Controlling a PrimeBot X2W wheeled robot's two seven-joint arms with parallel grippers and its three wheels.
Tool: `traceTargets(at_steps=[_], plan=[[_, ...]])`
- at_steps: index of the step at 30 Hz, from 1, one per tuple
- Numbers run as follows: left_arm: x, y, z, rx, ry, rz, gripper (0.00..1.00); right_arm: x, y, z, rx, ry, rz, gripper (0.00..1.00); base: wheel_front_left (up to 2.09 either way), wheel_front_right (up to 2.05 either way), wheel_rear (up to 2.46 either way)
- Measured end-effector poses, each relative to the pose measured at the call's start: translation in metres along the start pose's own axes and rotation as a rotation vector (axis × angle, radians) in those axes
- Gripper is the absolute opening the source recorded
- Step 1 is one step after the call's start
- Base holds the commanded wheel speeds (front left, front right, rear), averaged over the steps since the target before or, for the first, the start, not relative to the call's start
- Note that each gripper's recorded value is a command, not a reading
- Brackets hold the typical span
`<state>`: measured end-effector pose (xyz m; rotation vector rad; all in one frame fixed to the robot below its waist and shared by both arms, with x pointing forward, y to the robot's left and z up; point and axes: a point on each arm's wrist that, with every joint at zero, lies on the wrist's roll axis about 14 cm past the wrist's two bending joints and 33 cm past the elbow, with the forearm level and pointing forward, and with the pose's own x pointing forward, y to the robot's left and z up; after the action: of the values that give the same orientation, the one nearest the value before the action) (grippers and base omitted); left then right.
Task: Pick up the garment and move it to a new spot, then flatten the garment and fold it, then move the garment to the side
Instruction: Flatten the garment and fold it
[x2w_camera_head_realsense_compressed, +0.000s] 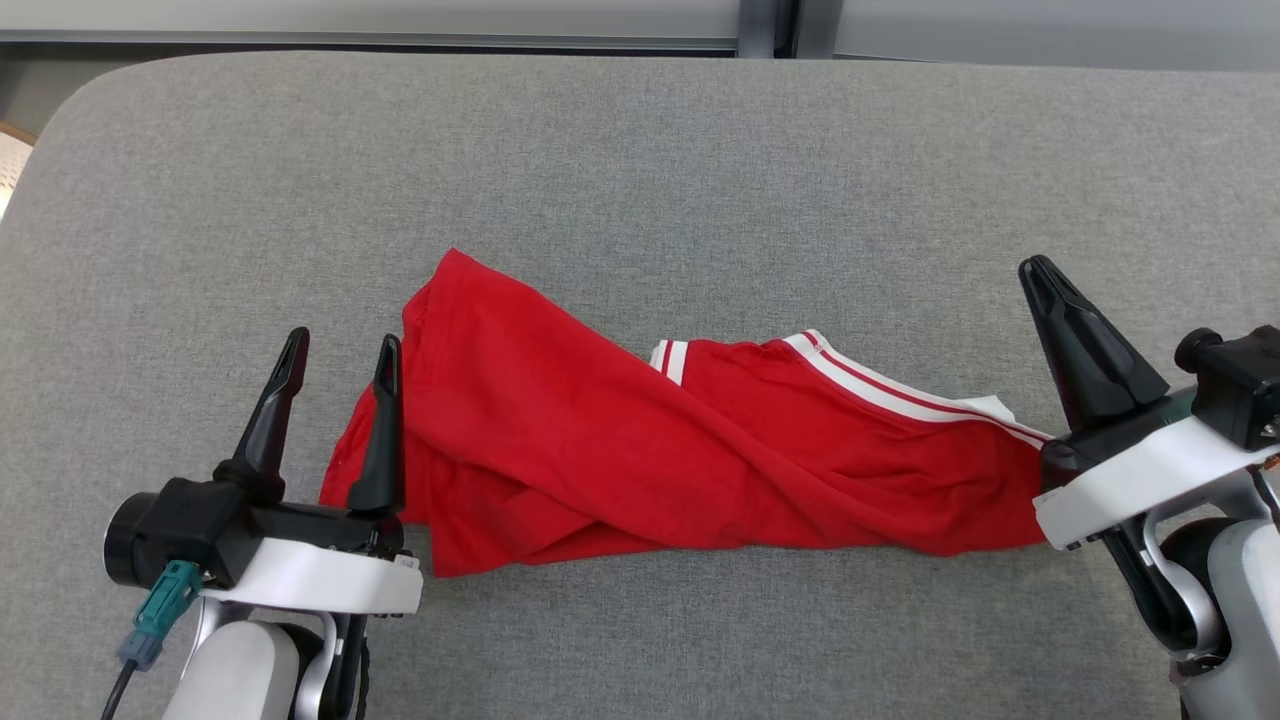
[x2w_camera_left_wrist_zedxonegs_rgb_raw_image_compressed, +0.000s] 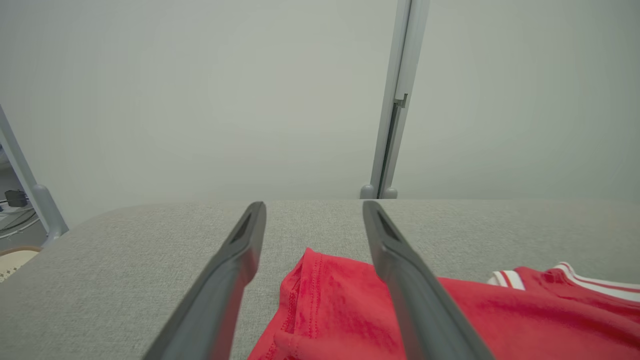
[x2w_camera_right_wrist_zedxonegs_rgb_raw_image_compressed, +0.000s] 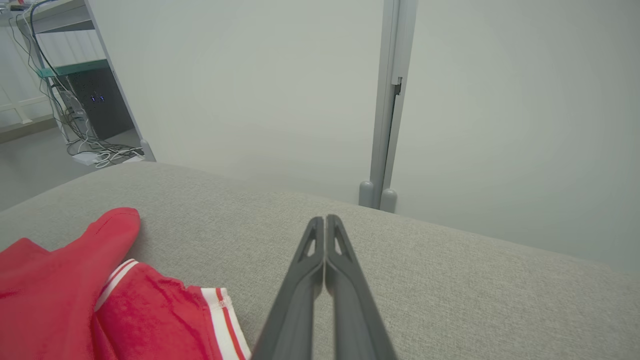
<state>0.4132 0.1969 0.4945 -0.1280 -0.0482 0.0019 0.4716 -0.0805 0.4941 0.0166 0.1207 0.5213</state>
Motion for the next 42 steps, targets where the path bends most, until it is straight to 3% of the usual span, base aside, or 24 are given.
traceTargets(at_steps=[4, 5, 6, 16, 28, 42], plan=[[0.001, 0.000, 0.000, 0.005, -0.003, -0.004, 1.00, -0.001, -0.003, 0.000, 0.010, -0.011, -0.015, 0.00, 0.00, 0.00, 0.00], [0.000, 0.000, 0.003, 0.007, -0.008, -0.002, 1.00, -0.002, -0.002, 0.005, 0.017, -0.035, -0.020, 0.91, 0.00, 0.00, 0.00], [0.000, 0.000, 0.003, 0.008, -0.011, -0.004, 1.00, -0.003, -0.003, 0.008, 0.021, -0.050, -0.027, 1.00, 0.00, 0.00, 0.00], [-0.020, 0.001, 0.008, 0.007, -0.014, 0.000, 1.00, -0.045, -0.012, 0.032, 0.030, -0.150, -0.128, 1.00, 0.00, 0.00, 0.00], [-0.051, -0.007, 0.013, 0.002, -0.006, -0.020, 1.00, -0.122, -0.004, 0.009, 0.092, -0.089, -0.244, 1.00, 0.00, 0.00, 0.00], [-0.052, -0.009, 0.016, 0.005, -0.001, -0.025, 1.00, -0.129, -0.005, 0.010, 0.096, -0.090, -0.258, 1.00, 0.00, 0.00, 0.00]])
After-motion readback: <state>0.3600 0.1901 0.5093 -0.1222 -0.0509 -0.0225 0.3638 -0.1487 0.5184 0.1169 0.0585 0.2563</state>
